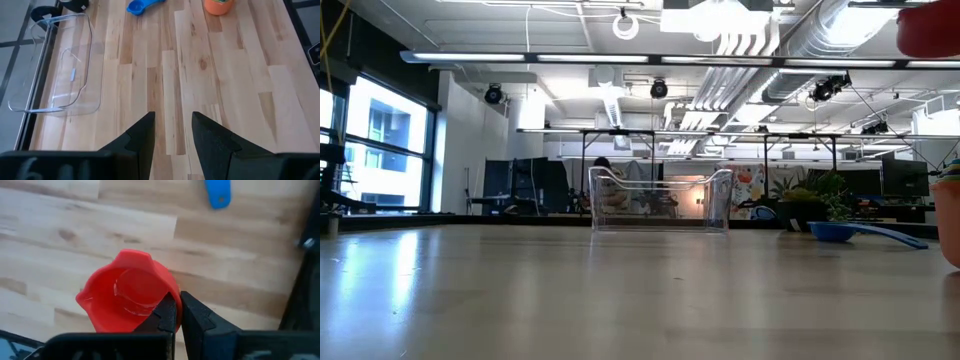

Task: Nest measuring cups in basket
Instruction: Stack the red measuring cup on top of the other sky blue measuring cup

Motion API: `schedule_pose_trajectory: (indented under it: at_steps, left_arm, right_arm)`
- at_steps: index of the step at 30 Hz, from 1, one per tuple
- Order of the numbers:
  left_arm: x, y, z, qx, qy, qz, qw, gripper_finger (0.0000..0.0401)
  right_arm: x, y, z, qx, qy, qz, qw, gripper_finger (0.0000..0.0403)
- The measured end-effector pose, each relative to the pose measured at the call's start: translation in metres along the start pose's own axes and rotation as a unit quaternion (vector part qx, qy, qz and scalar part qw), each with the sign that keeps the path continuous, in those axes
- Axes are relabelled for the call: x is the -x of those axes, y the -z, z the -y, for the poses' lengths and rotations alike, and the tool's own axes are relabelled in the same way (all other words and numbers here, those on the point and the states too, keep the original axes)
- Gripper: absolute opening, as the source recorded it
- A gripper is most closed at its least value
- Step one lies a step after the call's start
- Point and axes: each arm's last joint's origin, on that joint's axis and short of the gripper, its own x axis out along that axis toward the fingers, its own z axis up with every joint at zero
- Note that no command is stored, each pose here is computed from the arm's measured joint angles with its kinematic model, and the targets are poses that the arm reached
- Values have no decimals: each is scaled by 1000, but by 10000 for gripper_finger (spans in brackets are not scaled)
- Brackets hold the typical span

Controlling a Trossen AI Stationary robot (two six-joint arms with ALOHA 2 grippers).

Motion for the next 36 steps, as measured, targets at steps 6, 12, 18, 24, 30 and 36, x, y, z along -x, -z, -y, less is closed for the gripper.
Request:
schedule_pose_trajectory:
  at_steps: [6,12,18,24,30,36]
  left_arm:
    - [-3,-1,1,0,-1,-4,1000,117]
    - [-7,-2,2,-2,-1,-10,1000,117]
    - [-7,-2,2,11,-1,-11,1000,117]
    - [-7,-2,2,11,-1,-11,1000,117]
    - [-7,-2,2,11,-1,-11,1000,117]
    - [-7,-2,2,11,-1,-11,1000,117]
  right_arm:
    - [8,-18,23,-1,2,13,1000,4]
    - [-17,-25,47,-44,-62,-22,997,4]
    - [-37,-16,40,-55,-103,-48,992,4]
    - [-46,-2,18,-55,-105,-60,991,4]
    - [-57,17,-4,-45,-67,-95,992,4]
    - [-77,31,-15,-40,-22,-126,991,4]
